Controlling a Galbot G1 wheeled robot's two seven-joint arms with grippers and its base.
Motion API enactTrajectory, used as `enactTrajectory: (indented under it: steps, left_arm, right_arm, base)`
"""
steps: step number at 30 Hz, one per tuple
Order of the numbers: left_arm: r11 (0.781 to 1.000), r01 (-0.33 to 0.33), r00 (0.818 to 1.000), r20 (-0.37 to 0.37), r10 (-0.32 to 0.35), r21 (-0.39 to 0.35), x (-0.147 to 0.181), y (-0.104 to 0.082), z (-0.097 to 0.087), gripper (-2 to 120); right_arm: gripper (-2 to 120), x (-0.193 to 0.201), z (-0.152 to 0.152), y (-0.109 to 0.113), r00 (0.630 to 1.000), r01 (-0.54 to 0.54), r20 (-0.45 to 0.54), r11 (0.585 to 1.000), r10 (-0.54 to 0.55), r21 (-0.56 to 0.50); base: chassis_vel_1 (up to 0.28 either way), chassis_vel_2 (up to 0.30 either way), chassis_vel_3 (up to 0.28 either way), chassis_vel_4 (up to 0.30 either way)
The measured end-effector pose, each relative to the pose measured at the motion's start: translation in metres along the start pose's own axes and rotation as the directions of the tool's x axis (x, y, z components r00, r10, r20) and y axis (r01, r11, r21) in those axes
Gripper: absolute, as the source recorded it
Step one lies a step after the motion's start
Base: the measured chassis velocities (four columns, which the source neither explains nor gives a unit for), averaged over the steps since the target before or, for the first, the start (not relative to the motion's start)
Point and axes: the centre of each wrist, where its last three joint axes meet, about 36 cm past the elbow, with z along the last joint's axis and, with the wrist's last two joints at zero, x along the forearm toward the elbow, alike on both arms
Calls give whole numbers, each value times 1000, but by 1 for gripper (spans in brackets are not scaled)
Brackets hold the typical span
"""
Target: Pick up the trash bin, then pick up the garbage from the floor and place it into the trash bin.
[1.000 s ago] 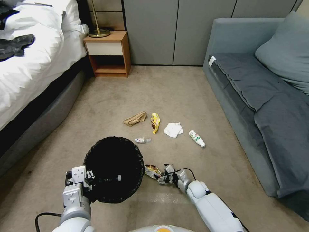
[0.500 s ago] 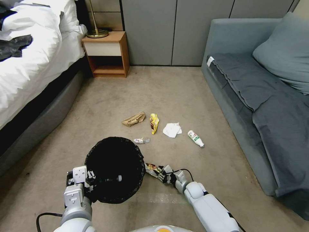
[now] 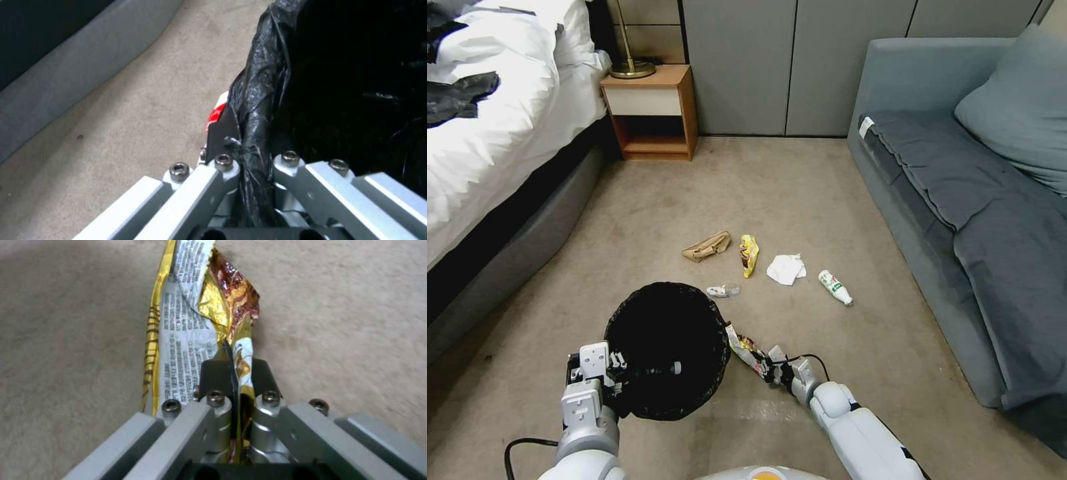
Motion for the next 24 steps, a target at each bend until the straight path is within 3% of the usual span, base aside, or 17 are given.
enactTrajectory:
  steps: [5,8,9,13,14,17,18,22,23,24]
  left_arm:
    - [1000,0,1000,4,0,0,-1,1,-1,1]
    - [1000,4,1000,6,-4,-2,-4,5,-2,1]
    - [1000,4,1000,6,-4,-2,-4,5,-2,1]
    - [1000,3,1000,8,-3,-5,-5,7,-3,1]
    - [1000,3,1000,8,-3,-5,-5,7,-3,1]
    - [1000,-1,1000,10,1,-6,-6,6,-3,1]
    - [1000,-1,1000,10,1,-6,-6,6,-3,1]
    - [1000,-19,1000,5,19,-6,-7,1,-2,1]
    - [1000,-19,1000,5,19,-6,-7,1,-2,1]
    - [1000,-23,1000,5,23,-6,-7,0,-2,1]
  right_arm:
    - [0,10,-13,-8,996,-47,72,999,48,-4]
    - [0,30,-35,-24,971,-119,207,993,118,-3]
    - [0,30,-35,-24,971,-119,207,993,118,-3]
    - [0,66,-78,-40,908,-191,378,981,182,-14]
    - [0,66,-78,-40,908,-191,378,981,182,-14]
    - [0,101,-125,-39,829,-202,524,978,195,-44]
    - [0,101,-125,-39,829,-202,524,978,195,-44]
    - [0,166,-199,-2,687,-102,718,993,114,-60]
    - [0,166,-199,-2,687,-102,718,993,114,-60]
    - [0,177,-209,13,666,-62,741,997,78,-49]
  base:
    - [0,0,0,0]
    - [0,0,0,0]
    - [0,0,0,0]
    - [0,0,0,0]
    - [0,0,0,0]
    - [0,0,0,0]
    - [0,0,0,0]
    - [0,0,0,0]
    - [0,0,0,0]
    - [0,0,0,0]
